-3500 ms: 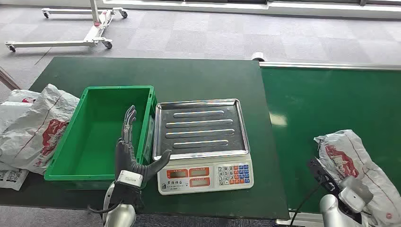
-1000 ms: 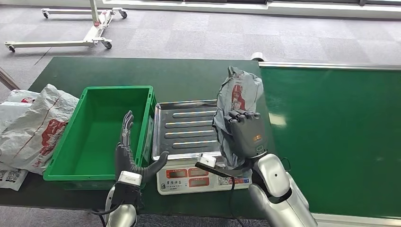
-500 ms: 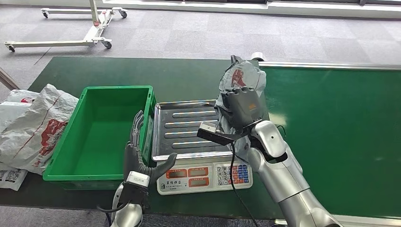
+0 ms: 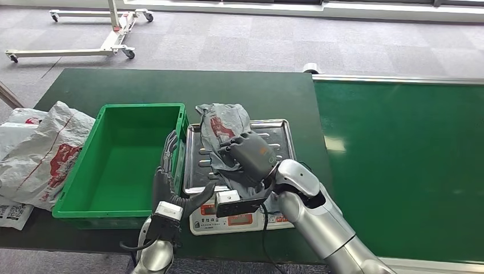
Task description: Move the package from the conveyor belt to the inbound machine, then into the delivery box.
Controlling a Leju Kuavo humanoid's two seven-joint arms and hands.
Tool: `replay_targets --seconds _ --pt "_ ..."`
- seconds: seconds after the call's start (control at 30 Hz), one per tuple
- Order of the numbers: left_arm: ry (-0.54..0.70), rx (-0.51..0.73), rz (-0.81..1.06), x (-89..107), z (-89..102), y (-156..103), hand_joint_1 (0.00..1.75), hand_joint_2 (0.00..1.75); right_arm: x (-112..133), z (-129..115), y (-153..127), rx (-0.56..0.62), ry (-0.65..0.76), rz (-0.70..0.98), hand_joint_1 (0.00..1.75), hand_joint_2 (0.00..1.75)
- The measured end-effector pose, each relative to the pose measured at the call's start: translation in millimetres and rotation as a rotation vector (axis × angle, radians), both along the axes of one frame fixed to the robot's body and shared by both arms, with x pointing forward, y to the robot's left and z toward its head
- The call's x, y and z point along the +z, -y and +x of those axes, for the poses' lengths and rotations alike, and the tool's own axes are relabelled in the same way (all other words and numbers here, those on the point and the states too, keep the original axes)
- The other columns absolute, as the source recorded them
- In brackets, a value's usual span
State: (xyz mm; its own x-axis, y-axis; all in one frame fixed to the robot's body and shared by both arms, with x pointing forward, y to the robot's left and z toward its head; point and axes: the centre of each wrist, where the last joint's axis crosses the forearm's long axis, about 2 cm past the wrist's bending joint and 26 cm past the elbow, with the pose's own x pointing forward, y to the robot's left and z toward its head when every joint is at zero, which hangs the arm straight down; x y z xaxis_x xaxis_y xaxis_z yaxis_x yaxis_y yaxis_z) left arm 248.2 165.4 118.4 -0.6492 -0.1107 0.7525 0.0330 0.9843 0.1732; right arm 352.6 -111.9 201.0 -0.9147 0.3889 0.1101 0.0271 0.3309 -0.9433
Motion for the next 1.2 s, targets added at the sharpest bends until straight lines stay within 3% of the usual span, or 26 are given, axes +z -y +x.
replay_targets --seconds 0.1,0.13,0.23,0.27,0.37,0.7,0.93,1.07,1.2 --pt "0.0 -0.001 0.0 0.0 0.0 0 0.0 1.75 0 -3 -3 0.017 0.005 -0.007 1.75 1.75" --pt "0.0 -0.001 0.0 0.0 0.0 0 0.0 1.75 0 -4 -4 0.021 0.006 -0.009 1.53 1.75" --pt "-0.001 -0.004 0.001 -0.2 0.0 0 0.0 1.75 -1 -6 -5 0.027 0.009 -0.016 0.22 1.75" --pt "-0.002 -0.006 0.002 -0.5 0.0 0 0.0 1.75 -1 -6 -6 0.022 0.012 -0.022 0.0 1.31" --pt "-0.007 -0.011 0.005 -1.6 -0.1 0 0.0 1.75 -2 -9 -7 -0.017 0.037 -0.04 0.0 0.0" --pt "-0.009 0.012 0.002 -4.2 1.1 -1 0.0 1.75 -4 -9 -6 -0.089 0.044 -0.06 0.0 0.0" --pt "-0.01 0.031 0.014 -7.3 -0.5 -6 0.0 1.75 -2 -5 -3 -0.072 -0.082 -0.01 0.0 0.0" --pt "-0.014 0.038 0.022 -9.9 -3.3 -7 0.0 1.75 0 -2 4 -0.032 -0.192 0.178 0.0 0.0" --pt "-0.017 0.048 0.027 -11.9 -5.6 -8 0.0 1.75 10 2 16 0.124 -0.521 0.594 0.0 0.0"
